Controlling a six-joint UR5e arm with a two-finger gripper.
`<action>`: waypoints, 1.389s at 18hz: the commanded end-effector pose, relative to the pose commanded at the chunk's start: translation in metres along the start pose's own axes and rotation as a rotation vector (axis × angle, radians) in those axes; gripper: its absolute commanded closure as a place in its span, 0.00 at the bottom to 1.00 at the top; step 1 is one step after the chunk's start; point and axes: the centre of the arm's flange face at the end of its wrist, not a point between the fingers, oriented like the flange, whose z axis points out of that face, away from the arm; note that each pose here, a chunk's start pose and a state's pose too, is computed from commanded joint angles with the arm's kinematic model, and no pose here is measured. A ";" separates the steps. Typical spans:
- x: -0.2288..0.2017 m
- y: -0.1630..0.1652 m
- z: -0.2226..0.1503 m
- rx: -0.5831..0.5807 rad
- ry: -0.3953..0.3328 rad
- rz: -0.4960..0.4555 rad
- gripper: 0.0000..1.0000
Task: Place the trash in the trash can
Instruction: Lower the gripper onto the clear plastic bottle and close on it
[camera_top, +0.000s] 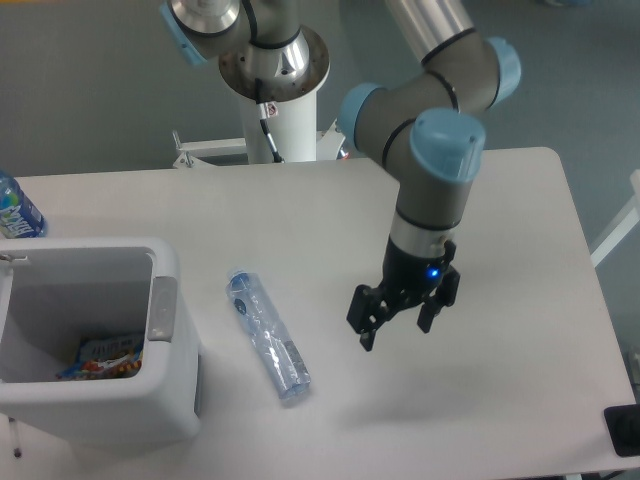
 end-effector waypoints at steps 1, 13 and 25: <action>0.007 0.002 0.005 -0.009 -0.007 0.012 0.00; 0.068 0.033 0.054 -0.165 -0.066 0.097 0.00; 0.090 0.059 0.089 -0.276 -0.094 0.135 0.00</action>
